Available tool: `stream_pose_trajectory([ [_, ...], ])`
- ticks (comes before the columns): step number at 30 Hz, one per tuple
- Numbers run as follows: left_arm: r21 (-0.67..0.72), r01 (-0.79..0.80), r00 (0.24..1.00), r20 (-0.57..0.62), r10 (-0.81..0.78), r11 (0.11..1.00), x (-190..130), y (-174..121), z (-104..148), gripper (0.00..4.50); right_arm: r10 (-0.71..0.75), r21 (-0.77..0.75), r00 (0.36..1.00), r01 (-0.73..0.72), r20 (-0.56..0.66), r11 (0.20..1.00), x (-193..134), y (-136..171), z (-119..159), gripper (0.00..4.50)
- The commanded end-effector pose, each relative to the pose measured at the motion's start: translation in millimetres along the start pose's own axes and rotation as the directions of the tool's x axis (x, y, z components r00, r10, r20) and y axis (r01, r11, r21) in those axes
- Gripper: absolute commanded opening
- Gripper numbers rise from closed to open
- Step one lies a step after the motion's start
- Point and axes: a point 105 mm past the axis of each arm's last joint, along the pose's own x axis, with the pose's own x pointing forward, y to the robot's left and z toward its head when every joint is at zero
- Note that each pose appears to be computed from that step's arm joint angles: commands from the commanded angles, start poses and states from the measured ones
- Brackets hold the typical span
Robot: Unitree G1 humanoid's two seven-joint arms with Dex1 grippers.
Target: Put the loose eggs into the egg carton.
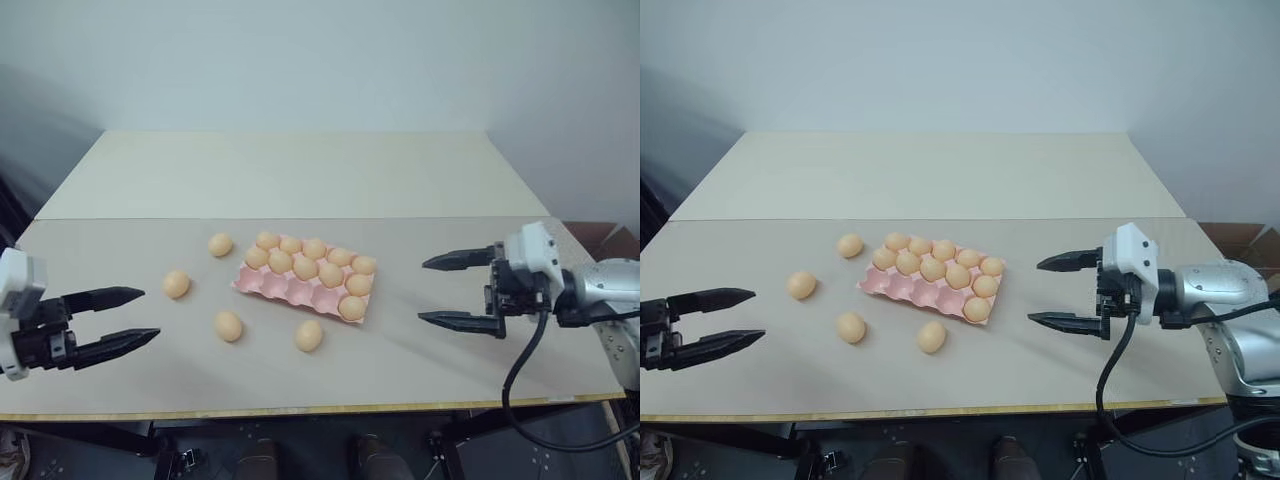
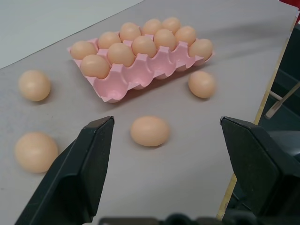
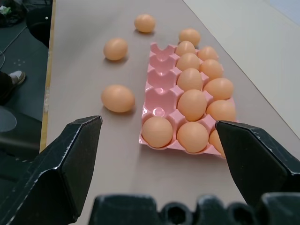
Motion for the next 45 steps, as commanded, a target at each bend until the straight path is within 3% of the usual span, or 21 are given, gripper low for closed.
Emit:
stream_pose_trajectory([
  [1, 0.039, 0.035, 0.999, 0.023, -0.036, 0.999, 2.8, -2.8, 9.4, 3.92, 0.029, -0.095, 0.999, -0.028, 0.017, 0.995, 12.3, 3.2, 9.9, 4.50],
  [6, 0.050, 0.072, 0.997, 0.019, -0.073, 0.996, 8.9, -4.6, 10.2, 3.92, 0.076, -0.184, 0.997, -0.074, 0.000, 0.980, 43.1, 7.5, 7.6, 4.50],
  [17, 0.066, 0.165, 0.986, 0.025, -0.167, 0.984, 24.5, -9.3, 11.5, 3.92, 0.256, -0.442, 0.960, -0.278, -0.110, 0.853, 141.0, 33.0, -12.2, 4.50],
  [28, 0.071, 0.177, 0.984, 0.020, -0.178, 0.982, 26.9, -13.8, 12.1, 3.92, 0.284, -0.466, 0.946, -0.323, -0.155, 0.824, 179.6, 40.3, -26.9, 4.50],
  [32, 0.073, 0.175, 0.984, 0.018, -0.176, 0.982, 26.8, -14.4, 11.8, 3.96, 0.280, -0.466, 0.944, -0.330, -0.175, 0.821, 183.7, 39.1, -31.7, 3.62],
  [35, 0.075, 0.173, 0.985, 0.016, -0.174, 0.982, 27.1, -14.2, 11.4, 3.96, 0.273, -0.467, 0.945, -0.326, -0.179, 0.822, 186.8, 38.1, -32.3, 2.50],
  [37, 0.076, 0.172, 0.985, 0.016, -0.173, 0.982, 27.3, -14.1, 11.4, 3.96, 0.273, -0.475, 0.947, -0.321, -0.169, 0.819, 187.4, 38.4, -30.0, 2.07],
  [45, 0.083, 0.168, 0.985, 0.022, -0.171, 0.982, 27.4, -11.9, 13.9, 3.96, 0.236, -0.429, 0.972, -0.213, 0.002, 0.878, 169.7, 26.8, 13.2, 1.98],
])
